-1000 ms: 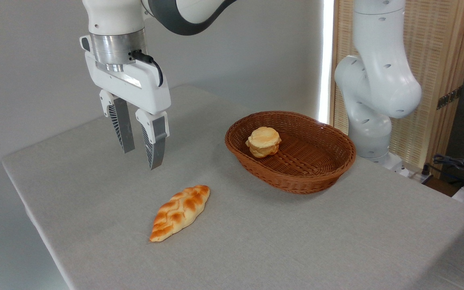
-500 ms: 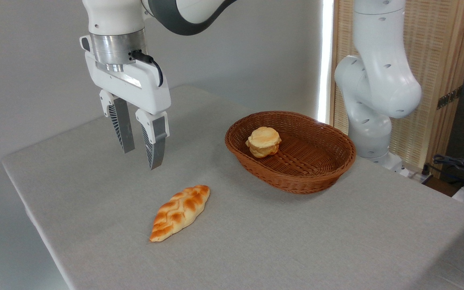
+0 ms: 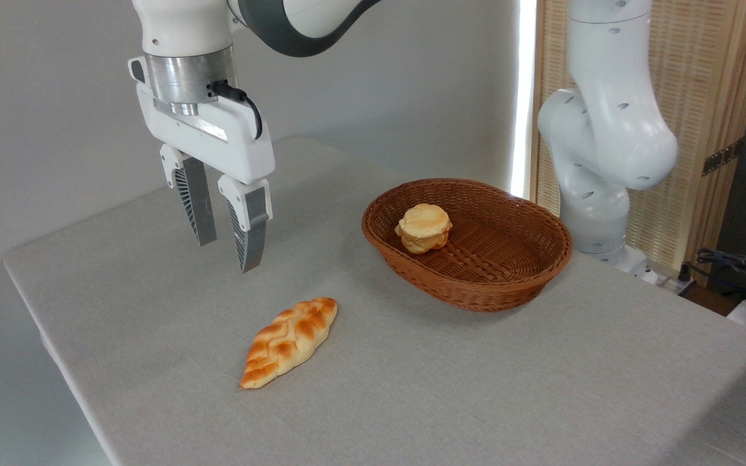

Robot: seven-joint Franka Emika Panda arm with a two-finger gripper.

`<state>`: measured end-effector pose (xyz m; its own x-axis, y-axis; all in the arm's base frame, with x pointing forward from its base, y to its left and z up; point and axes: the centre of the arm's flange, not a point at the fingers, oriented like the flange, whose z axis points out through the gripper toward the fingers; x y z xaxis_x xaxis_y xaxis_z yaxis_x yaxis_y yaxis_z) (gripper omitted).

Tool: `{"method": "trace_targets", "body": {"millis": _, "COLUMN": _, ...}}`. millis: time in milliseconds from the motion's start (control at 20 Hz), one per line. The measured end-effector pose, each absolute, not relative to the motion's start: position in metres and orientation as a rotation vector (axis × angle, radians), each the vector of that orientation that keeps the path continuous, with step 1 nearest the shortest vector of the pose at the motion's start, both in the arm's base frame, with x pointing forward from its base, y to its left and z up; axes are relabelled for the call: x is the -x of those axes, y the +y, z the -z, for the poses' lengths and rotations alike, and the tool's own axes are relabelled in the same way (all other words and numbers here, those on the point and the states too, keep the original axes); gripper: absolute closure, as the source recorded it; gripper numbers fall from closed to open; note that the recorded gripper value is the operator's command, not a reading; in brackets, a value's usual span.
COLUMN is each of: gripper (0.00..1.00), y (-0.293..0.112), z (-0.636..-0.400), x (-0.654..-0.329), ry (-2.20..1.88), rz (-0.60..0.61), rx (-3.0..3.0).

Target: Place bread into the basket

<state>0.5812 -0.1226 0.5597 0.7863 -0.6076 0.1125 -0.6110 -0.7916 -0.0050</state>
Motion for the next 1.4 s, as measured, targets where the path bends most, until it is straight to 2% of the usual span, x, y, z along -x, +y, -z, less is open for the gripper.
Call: {"method": "trace_targets", "body": {"millis": 1400, "gripper": 0.0, "y": -0.1191, "z": -0.56, "x": -0.582, "ry": -0.994, "rz": -0.171, "rx": -2.943}}
